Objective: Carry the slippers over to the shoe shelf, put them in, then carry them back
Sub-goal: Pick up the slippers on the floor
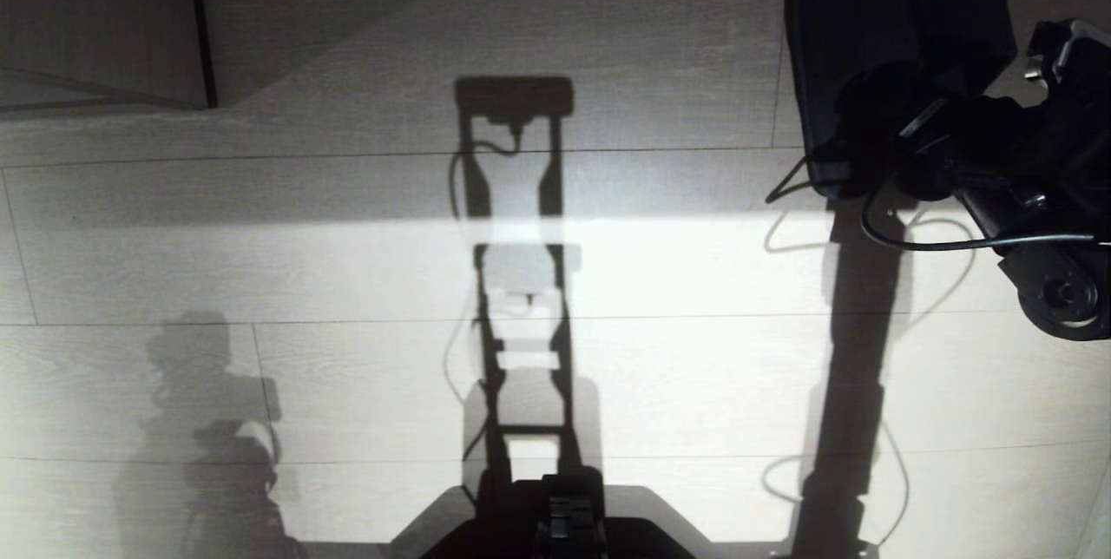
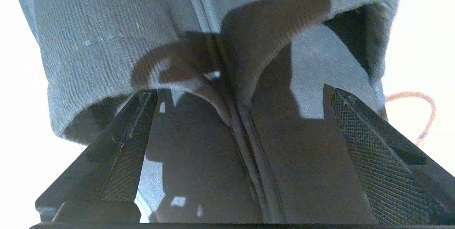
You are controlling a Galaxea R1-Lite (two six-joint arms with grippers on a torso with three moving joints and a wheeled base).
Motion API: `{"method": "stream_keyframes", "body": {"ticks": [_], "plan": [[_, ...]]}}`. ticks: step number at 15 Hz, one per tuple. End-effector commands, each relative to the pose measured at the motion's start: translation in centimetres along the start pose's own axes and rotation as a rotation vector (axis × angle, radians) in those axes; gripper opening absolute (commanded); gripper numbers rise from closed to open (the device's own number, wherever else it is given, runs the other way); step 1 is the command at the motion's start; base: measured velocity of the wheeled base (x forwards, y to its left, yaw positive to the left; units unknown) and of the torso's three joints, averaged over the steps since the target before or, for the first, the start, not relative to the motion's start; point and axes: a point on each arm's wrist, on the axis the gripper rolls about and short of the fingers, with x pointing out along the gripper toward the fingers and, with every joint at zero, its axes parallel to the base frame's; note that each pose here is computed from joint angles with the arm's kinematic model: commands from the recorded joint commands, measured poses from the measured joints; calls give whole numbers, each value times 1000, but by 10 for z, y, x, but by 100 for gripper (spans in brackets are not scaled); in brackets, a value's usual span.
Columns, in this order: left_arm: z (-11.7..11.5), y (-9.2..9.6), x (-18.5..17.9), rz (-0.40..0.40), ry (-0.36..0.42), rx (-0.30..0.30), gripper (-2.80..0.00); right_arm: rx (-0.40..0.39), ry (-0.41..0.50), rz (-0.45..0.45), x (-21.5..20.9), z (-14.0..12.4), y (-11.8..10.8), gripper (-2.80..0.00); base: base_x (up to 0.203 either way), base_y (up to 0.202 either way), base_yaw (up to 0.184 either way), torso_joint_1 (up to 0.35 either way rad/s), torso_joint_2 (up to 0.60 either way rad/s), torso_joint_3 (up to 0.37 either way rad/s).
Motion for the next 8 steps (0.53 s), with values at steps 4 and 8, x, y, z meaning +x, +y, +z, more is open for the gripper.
{"method": "stream_keyframes", "body": {"ticks": [4, 8], "plan": [[0, 0, 0, 0, 0, -1, -280, 3, -16, 4, 12, -6, 1, 0, 0, 0, 0, 0, 0, 0], [0, 0, 0, 0, -1, -1, -280, 5, -26, 10, 18, -8, 3, 0, 0, 0, 0, 0, 0, 0]]}}
